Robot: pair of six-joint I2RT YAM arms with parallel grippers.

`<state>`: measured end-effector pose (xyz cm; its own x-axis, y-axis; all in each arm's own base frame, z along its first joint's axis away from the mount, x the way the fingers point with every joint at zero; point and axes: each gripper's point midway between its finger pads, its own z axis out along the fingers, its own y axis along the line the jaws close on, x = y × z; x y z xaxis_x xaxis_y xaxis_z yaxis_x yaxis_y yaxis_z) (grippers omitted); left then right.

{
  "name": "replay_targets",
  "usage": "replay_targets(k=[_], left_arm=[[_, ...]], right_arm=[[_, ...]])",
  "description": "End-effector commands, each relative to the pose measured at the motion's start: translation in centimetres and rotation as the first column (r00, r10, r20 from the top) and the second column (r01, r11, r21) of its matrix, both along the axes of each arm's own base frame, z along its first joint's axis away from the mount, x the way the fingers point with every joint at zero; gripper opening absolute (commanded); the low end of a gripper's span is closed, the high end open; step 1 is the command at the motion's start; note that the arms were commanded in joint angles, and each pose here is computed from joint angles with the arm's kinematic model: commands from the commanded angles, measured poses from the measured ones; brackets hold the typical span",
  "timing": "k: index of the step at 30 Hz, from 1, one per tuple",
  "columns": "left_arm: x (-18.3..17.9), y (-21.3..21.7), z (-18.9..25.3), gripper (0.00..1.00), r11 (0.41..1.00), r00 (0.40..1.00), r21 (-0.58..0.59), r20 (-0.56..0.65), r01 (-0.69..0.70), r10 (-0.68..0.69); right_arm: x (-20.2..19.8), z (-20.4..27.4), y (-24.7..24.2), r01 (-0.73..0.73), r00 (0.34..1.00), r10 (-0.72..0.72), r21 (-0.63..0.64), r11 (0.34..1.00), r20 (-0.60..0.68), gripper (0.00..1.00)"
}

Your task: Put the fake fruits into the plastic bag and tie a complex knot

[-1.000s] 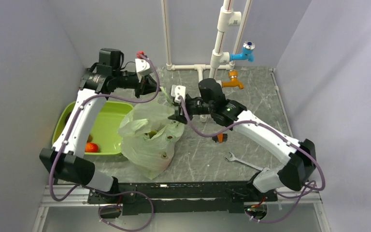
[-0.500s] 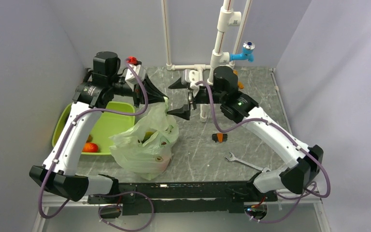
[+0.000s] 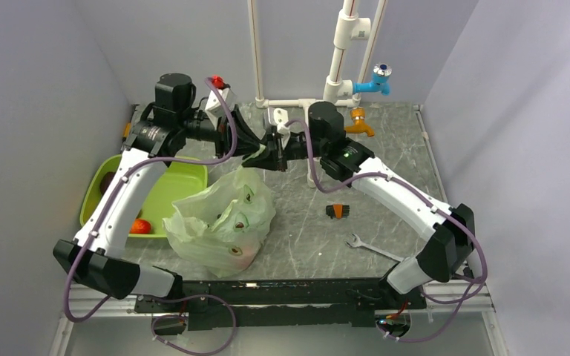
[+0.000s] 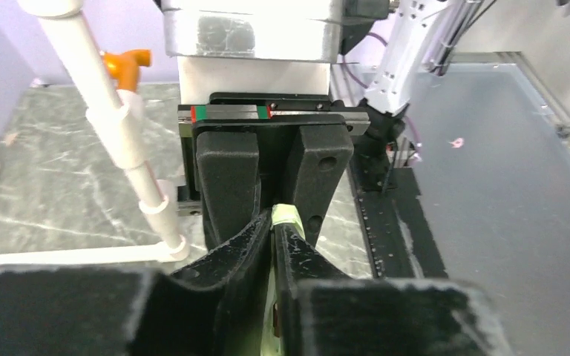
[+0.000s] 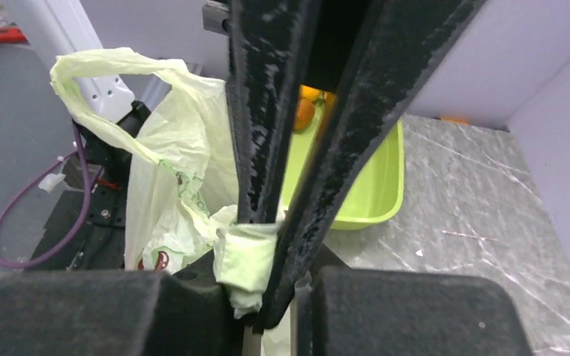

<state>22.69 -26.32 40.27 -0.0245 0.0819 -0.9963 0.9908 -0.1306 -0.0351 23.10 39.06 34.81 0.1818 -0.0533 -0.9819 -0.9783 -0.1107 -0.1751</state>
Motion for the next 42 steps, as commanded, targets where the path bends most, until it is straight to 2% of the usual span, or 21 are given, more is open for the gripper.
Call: replay_targets(k=[1,2,3,5,6,9,12,15,20,23,28,33,34,39,42], left_arm=[[1.0,2.6,4.2,0.36,0.984,0.976,-0.05,0.123,-0.173,0.178],[1.7,3.9,4.8,0.55,0.969,0.965,-0.062,0.095,-0.238,0.243],[2.5,5.6,5.3,0.69,0.949,0.948,-0.069,0.064,-0.306,0.31],[3.9,9.5,5.6,0.93,0.892,0.893,-0.05,0.019,-0.449,0.45],[4.1,11.2,5.4,0.98,0.863,0.863,-0.028,0.018,-0.504,0.505],[2.3,13.8,2.7,0.99,0.825,0.831,0.107,0.103,-0.555,0.546],[-1.1,14.6,-1.3,1.0,0.815,0.849,0.239,0.164,-0.528,0.502],[-3.9,14.6,-3.8,0.99,0.812,0.858,0.278,0.188,-0.514,0.479],[-7.1,13.5,-4.3,0.99,0.85,0.874,0.223,0.218,-0.478,0.434],[-8.9,13.0,-4.7,0.99,0.875,0.899,0.238,0.237,-0.421,0.368],[-10.9,12.5,-4.0,0.99,0.886,0.88,0.191,0.318,-0.423,0.352],[-11.6,11.7,-5.7,0.99,0.901,0.839,0.073,0.403,-0.428,0.366],[-11.8,11.6,-5.5,0.99,0.903,0.81,0.048,0.464,-0.427,0.358],[-11.8,11.3,-6.0,1.0,0.918,0.736,-0.003,0.595,-0.398,0.321],[-11.4,11.0,-5.9,0.99,0.932,0.726,-0.006,0.626,-0.362,0.286]], right_arm=[[-0.1,0.6,-0.1,0.01,1.0,-0.011,0.017,1.0,0.014,0.0],[0.0,0.6,-0.5,0.032,0.999,-0.032,0.017,0.999,0.013,0.0],[0.2,0.5,-0.8,0.053,0.999,-0.053,0.013,0.999,0.007,0.0],[0.6,0.0,-1.4,0.094,0.995,-0.095,-0.007,0.996,-0.023,0.0],[0.9,-0.2,-1.8,0.121,0.992,-0.122,-0.02,0.992,-0.035,0.0],[2.4,-0.7,-2.9,0.214,0.972,-0.218,-0.053,0.975,-0.082,0.0],[3.7,-1.3,-4.1,0.323,0.937,-0.333,-0.098,0.941,-0.108,0.0],[4.4,-1.8,-5.8,0.41,0.895,-0.427,-0.139,0.901,-0.126,0.0],[5.3,-2.9,-7.5,0.501,0.831,-0.532,-0.199,0.842,-0.16,0.0],[5.8,-3.5,-8.2,0.546,0.794,-0.584,-0.227,0.807,-0.169,0.0],[6.7,-4.6,-10.5,0.653,0.694,-0.703,-0.276,0.705,-0.153,0.0],[6.9,-6.5,-11.3,0.674,0.647,-0.744,-0.333,0.659,-0.163,0.0],[6.9,-6.7,-11.3,0.674,0.643,-0.747,-0.34,0.656,-0.166,0.0],[7.2,-8.1,-11.1,0.668,0.626,-0.758,-0.375,0.642,-0.182,0.0],[7.3,-8.4,-10.7,0.662,0.626,-0.755,-0.38,0.646,-0.195,0.0]])
